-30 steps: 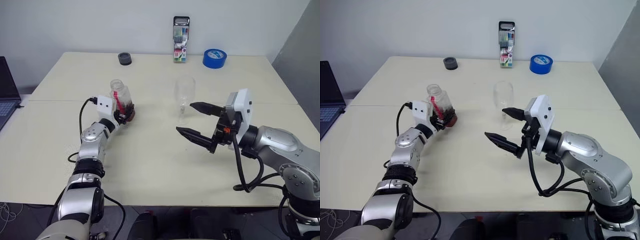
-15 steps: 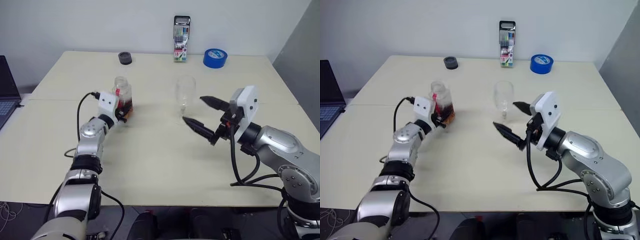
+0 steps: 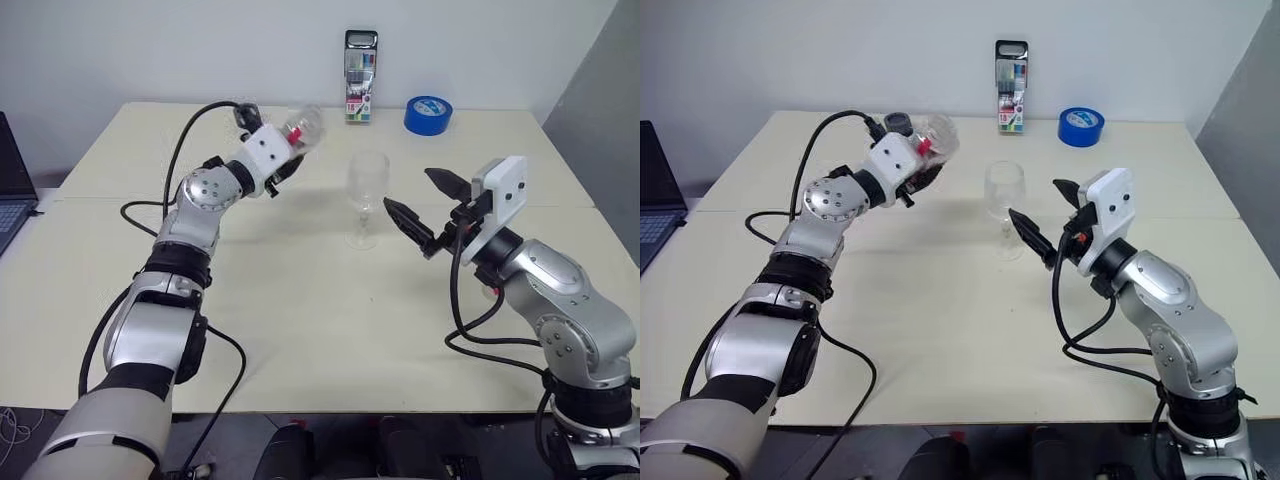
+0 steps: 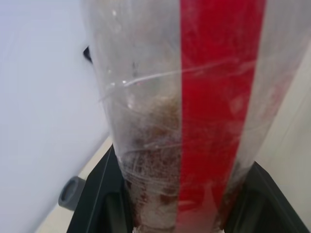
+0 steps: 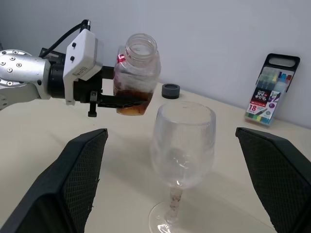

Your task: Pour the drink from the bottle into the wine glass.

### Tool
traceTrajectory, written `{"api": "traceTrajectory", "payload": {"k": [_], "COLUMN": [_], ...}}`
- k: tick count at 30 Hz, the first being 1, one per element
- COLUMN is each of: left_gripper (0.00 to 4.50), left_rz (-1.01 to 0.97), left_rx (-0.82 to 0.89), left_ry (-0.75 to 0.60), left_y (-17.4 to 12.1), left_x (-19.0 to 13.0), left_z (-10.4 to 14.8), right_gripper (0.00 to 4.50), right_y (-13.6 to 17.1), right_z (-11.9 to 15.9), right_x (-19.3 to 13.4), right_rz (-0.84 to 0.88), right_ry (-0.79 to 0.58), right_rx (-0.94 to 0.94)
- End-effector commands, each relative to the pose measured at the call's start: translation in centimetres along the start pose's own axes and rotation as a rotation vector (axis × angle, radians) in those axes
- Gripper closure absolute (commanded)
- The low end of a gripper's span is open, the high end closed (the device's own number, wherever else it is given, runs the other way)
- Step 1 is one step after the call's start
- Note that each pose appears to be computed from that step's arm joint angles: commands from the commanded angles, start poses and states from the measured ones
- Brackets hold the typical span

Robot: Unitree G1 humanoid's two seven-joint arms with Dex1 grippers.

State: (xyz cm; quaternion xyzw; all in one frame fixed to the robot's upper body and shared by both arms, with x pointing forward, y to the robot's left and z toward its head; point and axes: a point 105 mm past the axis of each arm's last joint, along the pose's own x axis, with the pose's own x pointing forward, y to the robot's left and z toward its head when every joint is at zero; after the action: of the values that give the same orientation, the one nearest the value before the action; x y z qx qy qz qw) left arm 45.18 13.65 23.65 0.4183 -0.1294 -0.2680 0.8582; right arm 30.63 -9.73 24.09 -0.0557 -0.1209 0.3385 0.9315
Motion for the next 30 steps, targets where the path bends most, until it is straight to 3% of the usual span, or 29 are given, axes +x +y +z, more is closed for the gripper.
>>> {"api": "traceTrajectory", "payload": {"k": [1, 19, 30], "left_gripper": [2.79, 2.79, 2.79], "left_rz": [0.036, 0.039, 0.047], "left_rx": [0.186, 0.525, 0.682], "left_ry": [-0.063, -0.067, -0.051], "left_y": [2.4, 3.9, 4.6], "left_x": [0.2, 1.3, 1.7], "left_z": [3.0, 5.3, 6.2], "right_gripper": [0.0, 0.0, 0.0], "right_y": [0.1, 0.9, 1.2], "right_z": [1.6, 1.9, 2.1], "right_x": [0.2, -3.1, -3.2], "right_rz": [0.014, 0.068, 0.04], "right_ry": [-0.07, -0.096, -0.095], "right_rx": [-0.032, -0.028, -0.032]}}
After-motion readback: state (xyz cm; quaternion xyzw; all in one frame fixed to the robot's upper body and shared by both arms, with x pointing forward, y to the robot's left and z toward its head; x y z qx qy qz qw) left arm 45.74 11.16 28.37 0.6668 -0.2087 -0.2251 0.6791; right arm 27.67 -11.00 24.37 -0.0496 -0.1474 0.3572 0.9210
